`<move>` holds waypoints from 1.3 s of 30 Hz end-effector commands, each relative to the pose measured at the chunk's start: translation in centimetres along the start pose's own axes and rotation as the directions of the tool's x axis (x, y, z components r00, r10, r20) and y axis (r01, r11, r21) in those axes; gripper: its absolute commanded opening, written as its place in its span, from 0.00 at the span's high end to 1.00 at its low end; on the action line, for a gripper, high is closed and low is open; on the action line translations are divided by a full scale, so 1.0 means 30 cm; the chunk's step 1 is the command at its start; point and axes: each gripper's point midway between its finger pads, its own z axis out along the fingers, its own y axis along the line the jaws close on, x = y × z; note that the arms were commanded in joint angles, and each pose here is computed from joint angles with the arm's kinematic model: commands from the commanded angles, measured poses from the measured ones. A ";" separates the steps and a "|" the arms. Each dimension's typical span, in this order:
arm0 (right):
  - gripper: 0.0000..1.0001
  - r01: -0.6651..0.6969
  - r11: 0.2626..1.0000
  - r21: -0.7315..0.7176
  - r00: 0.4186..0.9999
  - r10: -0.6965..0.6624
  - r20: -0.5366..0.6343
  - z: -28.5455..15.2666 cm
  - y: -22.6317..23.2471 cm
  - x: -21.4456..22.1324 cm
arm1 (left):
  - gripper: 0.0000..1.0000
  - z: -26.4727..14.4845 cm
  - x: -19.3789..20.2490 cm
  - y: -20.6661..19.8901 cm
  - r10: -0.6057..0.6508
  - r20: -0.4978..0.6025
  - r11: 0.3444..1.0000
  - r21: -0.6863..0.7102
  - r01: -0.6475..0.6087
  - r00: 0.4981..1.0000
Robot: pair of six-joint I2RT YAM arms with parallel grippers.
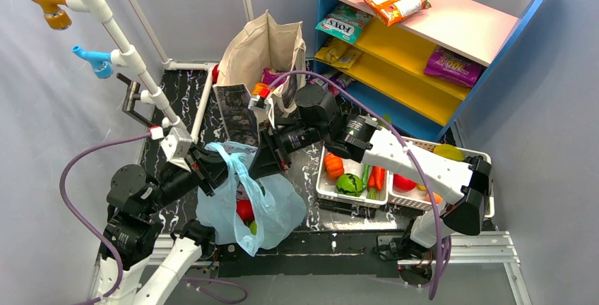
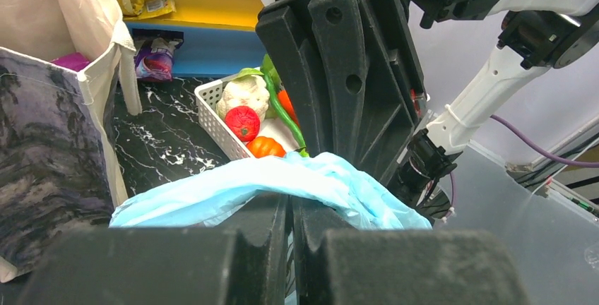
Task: Place the food into the grocery bag and tie it
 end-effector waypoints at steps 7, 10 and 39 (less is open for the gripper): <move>0.75 0.117 0.991 -0.071 0.990 -0.111 0.086 0.053 0.071 -0.117 | 1.00 -0.016 -0.039 0.022 0.011 0.036 0.998 -0.065 -0.009 0.999; 0.66 0.130 0.989 -0.072 0.988 -0.122 0.098 0.060 0.072 -0.125 | 1.00 -0.016 -0.043 0.039 0.010 0.043 0.996 -0.095 -0.006 0.999; 0.52 0.130 0.990 0.050 0.966 -0.137 0.220 0.150 0.018 -0.190 | 1.00 0.010 -0.072 0.122 0.029 0.049 0.979 -0.205 -0.019 0.998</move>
